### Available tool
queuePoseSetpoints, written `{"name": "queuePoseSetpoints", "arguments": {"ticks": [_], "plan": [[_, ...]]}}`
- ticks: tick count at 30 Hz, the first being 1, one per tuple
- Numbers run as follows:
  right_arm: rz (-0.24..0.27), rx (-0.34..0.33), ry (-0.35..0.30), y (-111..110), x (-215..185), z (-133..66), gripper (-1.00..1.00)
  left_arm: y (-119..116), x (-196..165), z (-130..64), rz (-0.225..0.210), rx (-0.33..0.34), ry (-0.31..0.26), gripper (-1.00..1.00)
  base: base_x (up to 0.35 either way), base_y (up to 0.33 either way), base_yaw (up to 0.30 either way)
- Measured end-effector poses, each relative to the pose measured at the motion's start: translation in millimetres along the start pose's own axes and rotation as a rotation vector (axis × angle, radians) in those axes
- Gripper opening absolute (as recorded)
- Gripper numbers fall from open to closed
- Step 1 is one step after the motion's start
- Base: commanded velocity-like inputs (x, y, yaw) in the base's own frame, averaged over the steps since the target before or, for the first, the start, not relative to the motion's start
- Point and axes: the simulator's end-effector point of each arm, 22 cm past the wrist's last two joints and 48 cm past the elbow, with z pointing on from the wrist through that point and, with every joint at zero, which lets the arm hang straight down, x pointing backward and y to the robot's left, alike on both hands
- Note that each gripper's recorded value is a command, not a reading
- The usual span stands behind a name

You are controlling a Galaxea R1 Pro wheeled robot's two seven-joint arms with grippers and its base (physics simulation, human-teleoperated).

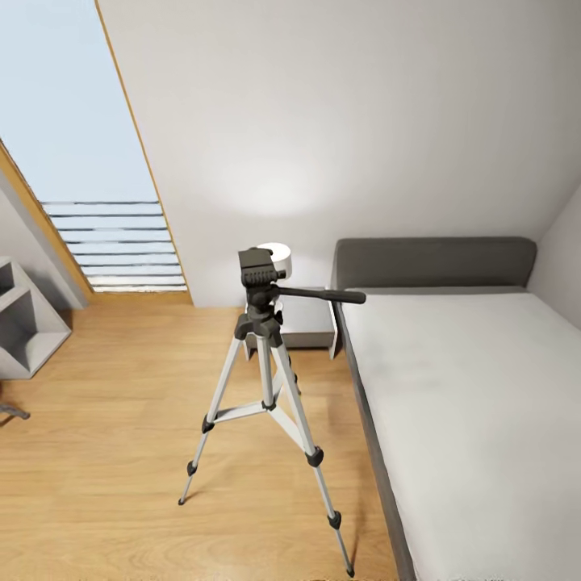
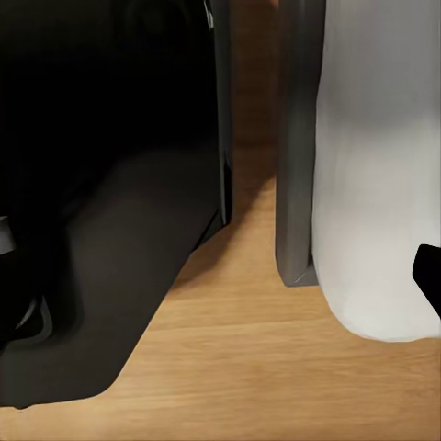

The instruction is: Attach the digital camera to the camera tripod in the bedroom.

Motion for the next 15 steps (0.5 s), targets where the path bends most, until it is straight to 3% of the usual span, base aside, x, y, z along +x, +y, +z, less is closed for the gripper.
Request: {"name": "queuePoseSetpoints", "arguments": {"ticks": [15], "plan": [[-0.001, 0.0, 0.011, 0.2, 4.5, 0.1, 1.0, 0.8, 4.8, 0.9, -0.002, -0.003, 0.012, -1.0, 0.0, 0.0, 0.0]]}}
